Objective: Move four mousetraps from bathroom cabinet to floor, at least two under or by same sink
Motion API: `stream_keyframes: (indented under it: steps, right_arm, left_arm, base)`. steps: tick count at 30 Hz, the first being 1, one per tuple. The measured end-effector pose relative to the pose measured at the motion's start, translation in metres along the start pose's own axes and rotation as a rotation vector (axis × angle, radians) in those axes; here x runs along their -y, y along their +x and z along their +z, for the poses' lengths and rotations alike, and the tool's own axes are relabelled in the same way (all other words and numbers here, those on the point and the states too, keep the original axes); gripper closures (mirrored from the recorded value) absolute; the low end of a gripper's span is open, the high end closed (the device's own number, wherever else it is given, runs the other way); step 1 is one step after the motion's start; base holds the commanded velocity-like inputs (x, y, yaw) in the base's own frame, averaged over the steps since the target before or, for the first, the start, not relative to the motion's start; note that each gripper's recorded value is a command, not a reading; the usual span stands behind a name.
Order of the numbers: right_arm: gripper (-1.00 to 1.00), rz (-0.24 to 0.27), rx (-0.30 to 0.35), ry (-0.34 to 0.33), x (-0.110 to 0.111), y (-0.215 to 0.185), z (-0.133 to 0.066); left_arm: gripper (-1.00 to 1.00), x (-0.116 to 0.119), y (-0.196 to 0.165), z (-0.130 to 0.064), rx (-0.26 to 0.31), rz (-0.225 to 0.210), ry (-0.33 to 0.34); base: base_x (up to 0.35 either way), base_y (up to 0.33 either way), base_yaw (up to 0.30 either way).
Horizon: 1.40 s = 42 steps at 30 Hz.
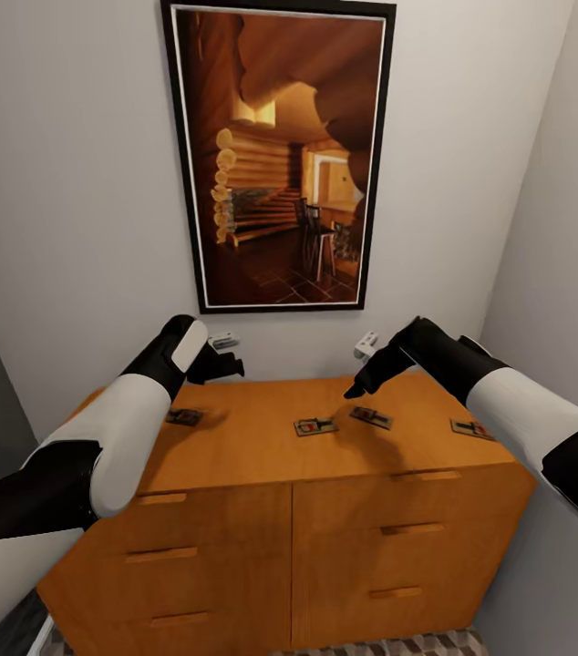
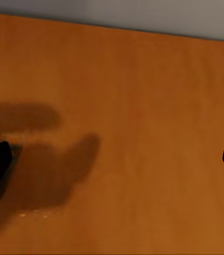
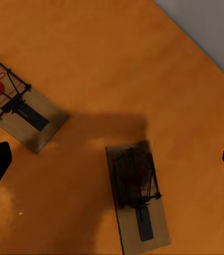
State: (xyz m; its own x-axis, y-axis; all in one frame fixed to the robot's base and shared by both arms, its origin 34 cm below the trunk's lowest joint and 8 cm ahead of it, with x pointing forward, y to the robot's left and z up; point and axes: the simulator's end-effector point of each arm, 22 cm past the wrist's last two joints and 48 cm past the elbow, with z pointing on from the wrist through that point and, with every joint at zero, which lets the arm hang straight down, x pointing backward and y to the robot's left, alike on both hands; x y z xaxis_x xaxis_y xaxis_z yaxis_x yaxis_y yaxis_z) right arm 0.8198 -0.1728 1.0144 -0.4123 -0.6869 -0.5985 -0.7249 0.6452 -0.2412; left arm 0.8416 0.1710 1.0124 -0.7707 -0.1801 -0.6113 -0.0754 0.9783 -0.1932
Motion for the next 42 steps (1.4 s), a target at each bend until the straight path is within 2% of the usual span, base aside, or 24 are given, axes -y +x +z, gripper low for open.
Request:
stream_keyframes:
  steps: [6, 25, 33, 42]
  right_arm:
    - [-1.00, -0.006, 0.006, -0.019, -0.001, 0.003, 0.000]
    - [-1.00, 0.004, 0.006, -0.017, 0.008, 0.014, -0.002]
    - [-1.00, 0.019, -0.021, -0.052, -0.007, 0.040, 0.017]
    - [-1.00, 0.029, -0.033, -0.068, -0.014, 0.051, 0.024]
  left_arm:
    - [-1.00, 0.000, 0.002, 0.002, -0.007, 0.002, -0.003]
    - [-1.00, 0.001, 0.003, 0.002, -0.009, 0.005, -0.002]
    - [-1.00, 0.002, 0.003, 0.002, -0.009, 0.006, -0.001]
    - [-1.00, 0.002, 0.004, 0.002, -0.010, 0.006, 0.001]
  base:
    - [0.081, -0.010, 0.000]
    - [0.007, -0.001, 0.000]
    - [0.000, 0.000, 0.000]
    - [0.000, 0.000, 0.000]
